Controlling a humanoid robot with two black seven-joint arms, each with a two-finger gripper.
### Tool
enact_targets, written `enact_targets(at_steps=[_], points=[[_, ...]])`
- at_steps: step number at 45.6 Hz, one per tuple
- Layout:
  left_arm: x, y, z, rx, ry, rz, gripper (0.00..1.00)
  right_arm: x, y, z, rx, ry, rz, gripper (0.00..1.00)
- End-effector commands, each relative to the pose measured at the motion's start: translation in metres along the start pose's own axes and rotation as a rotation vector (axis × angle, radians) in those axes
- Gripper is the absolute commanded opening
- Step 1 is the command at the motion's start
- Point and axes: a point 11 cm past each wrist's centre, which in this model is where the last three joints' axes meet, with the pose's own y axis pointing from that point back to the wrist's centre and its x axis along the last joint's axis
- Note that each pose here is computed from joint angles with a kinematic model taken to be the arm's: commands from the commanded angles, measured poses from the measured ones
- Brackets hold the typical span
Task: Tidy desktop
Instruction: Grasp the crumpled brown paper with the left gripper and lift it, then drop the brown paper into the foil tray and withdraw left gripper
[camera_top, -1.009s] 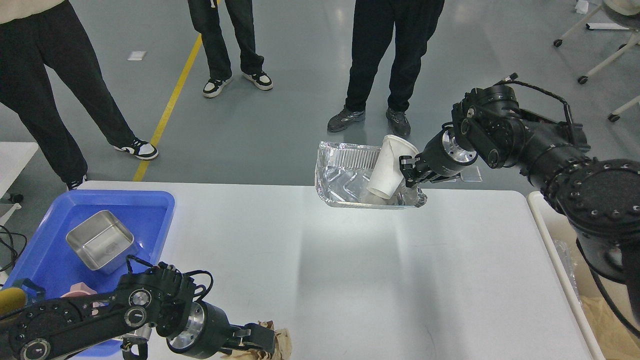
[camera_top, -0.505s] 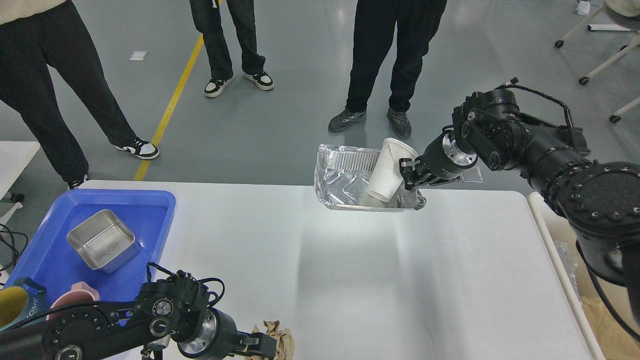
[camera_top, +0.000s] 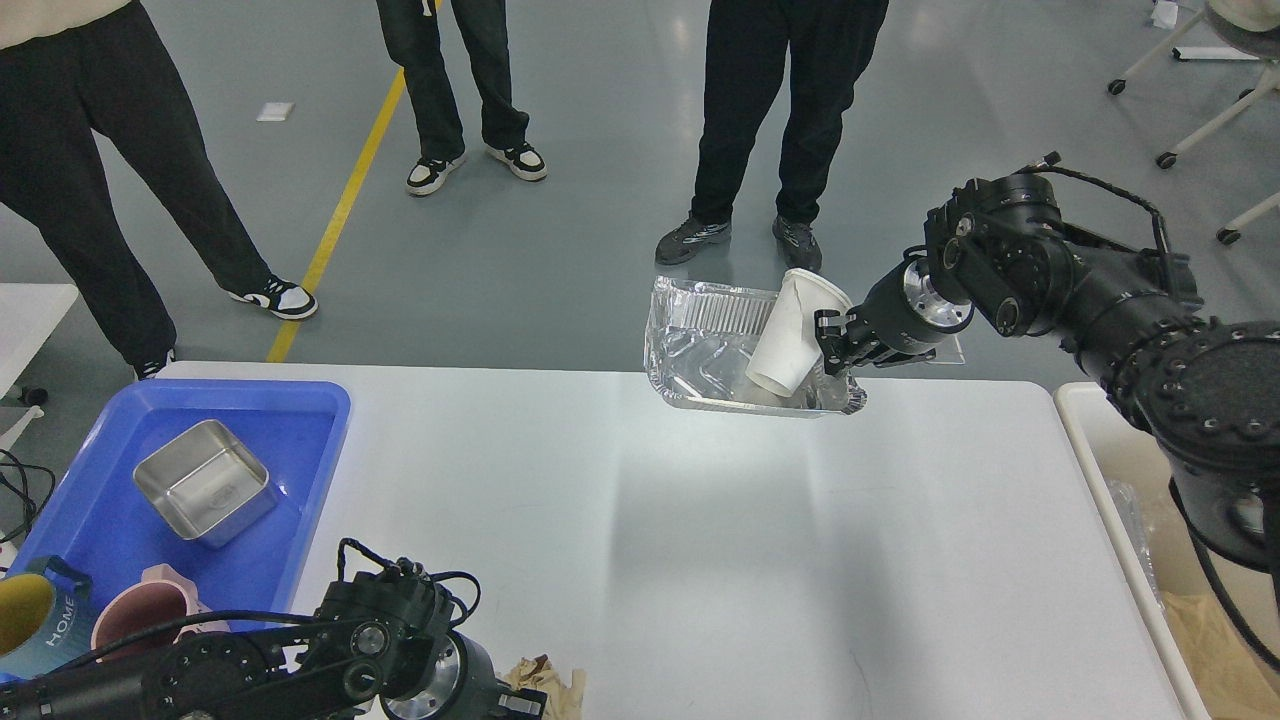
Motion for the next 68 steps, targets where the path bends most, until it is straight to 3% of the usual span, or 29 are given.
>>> enact_targets(at_steps=[1,16,21,27,35,36,40,45,50,60,68], points=[[0.0,0.0,0.001,0.006,-0.018,-0.005,0.0,0.001,0.001,0.002,-0.001,-0.004,0.002,0.0],[0.02,0.036,-0.018,0.001,-0.018,0.028,0.0,0.001,0.002,-0.002,0.007,-0.001,0.003,0.0],[0.039,0.085,-0.029,-0.038,-0.014,0.079,0.0,0.003,0.004,-0.003,0.008,0.002,0.006,0.0],[0.074,0.168,-0.039,-0.079,-0.021,0.178,0.0,0.003,0.003,-0.005,0.009,0.005,0.004,0.0],[0.119,0.321,-0.042,-0.147,-0.005,0.378,0.0,0.003,0.002,-0.012,0.014,0.017,0.001,0.0],[0.123,0.353,-0.04,-0.158,0.001,0.436,0.0,0.002,0.0,-0.015,0.016,0.023,-0.004,0.0],[0.128,0.407,-0.035,-0.172,0.004,0.545,0.0,0.002,0.0,-0.019,0.019,0.03,-0.004,0.0],[0.134,0.444,-0.027,-0.174,-0.004,0.622,0.0,0.002,-0.001,-0.026,0.024,0.042,-0.008,0.0],[0.136,0.46,-0.02,-0.179,-0.012,0.645,0.0,0.002,0.0,-0.028,0.025,0.044,-0.009,0.0],[0.144,0.455,-0.009,-0.184,-0.032,0.627,0.0,0.004,0.001,-0.032,0.028,0.052,-0.005,0.0],[0.196,0.416,0.052,-0.238,-0.108,0.551,0.0,0.005,0.003,-0.032,0.028,0.051,-0.003,0.0]])
